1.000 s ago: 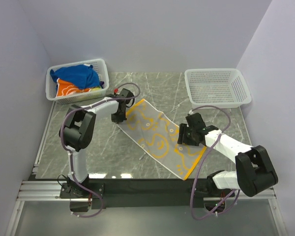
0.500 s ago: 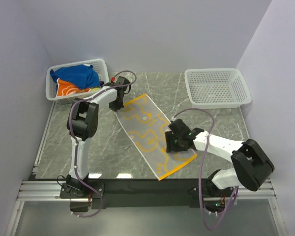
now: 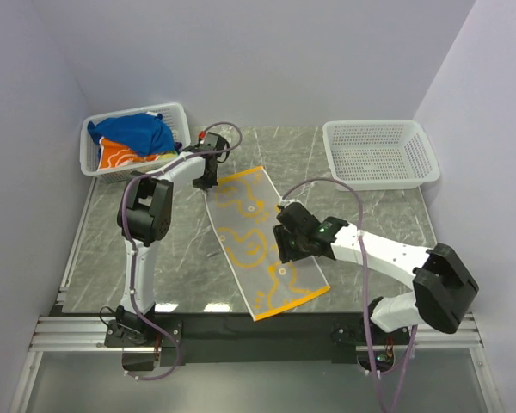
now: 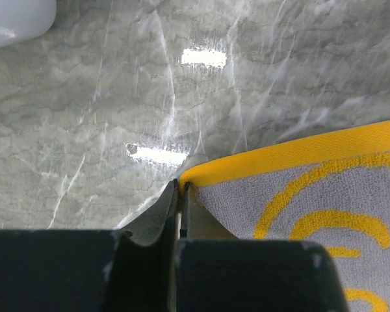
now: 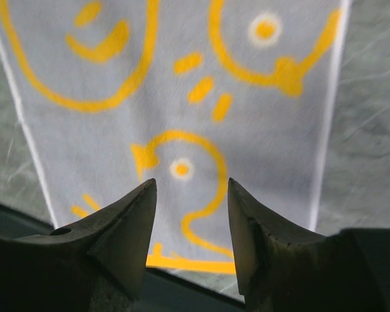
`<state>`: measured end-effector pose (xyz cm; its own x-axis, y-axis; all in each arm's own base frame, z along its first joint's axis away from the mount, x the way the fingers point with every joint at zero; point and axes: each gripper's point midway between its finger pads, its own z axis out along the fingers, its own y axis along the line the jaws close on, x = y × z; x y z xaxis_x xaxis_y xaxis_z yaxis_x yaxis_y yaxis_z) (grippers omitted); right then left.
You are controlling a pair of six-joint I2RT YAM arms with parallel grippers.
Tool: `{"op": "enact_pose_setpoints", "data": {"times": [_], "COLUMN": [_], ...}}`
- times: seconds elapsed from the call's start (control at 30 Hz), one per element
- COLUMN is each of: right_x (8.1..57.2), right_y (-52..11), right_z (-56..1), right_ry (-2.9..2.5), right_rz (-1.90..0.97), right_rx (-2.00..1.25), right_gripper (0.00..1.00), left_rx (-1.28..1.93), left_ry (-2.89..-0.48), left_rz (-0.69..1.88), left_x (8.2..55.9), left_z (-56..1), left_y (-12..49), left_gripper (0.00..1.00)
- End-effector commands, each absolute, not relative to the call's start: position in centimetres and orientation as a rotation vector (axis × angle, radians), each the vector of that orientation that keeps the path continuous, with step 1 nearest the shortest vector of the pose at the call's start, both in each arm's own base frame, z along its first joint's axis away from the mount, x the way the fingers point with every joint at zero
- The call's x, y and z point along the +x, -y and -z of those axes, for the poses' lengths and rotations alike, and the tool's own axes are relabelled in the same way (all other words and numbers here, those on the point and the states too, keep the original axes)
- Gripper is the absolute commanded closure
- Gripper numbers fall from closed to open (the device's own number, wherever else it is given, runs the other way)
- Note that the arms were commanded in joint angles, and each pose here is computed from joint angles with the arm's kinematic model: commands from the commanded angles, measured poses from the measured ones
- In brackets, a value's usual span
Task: Fold and stack the towels
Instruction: Flatten out the crumpled towel
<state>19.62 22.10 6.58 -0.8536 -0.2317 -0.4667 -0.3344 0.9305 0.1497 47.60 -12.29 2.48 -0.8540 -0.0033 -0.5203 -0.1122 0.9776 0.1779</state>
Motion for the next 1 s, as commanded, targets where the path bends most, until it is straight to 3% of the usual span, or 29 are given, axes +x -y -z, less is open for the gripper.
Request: {"op": "enact_pose_setpoints", "data": {"times": [0.0,0.23,0.57,0.77,0.97], "right_x": [22.4,23.9,15.8,12.4,18.6], "right_y": [-21.6,-22.9,-23.2,-24.4,-24.4], "right_z": [-6.5,-3.0,-0.2,-1.6,-7.7], "right_ry": [-2.582,-2.652,-2.831,-2.862,-2.639], "right_rz": [-0.251,-0.273,-0.405,-0.451,-0.424], "right_rx": [-0.446,-0.419,-0.394,-0.498,-0.511], "right_gripper": [0.47,0.54,0.55,0.55,0.53], "left_rx": [-0.065,-0.067,-0.037,0.028,0.091], "left_ry": [-2.538,-2.514,-2.491,-2.486,-2.46], "left_rz": [-0.191,-0.155,-0.063,0.008,0.01], "left_x": [48.2,48.5,50.3,50.4,49.4], "left_z": [-3.8,-5.0,-5.4,-5.3,-6.1], "left_y": [13.2,13.6,15.3,17.1,17.2], "left_gripper": [0.99,0.99,0.99,0.99,0.99]}}
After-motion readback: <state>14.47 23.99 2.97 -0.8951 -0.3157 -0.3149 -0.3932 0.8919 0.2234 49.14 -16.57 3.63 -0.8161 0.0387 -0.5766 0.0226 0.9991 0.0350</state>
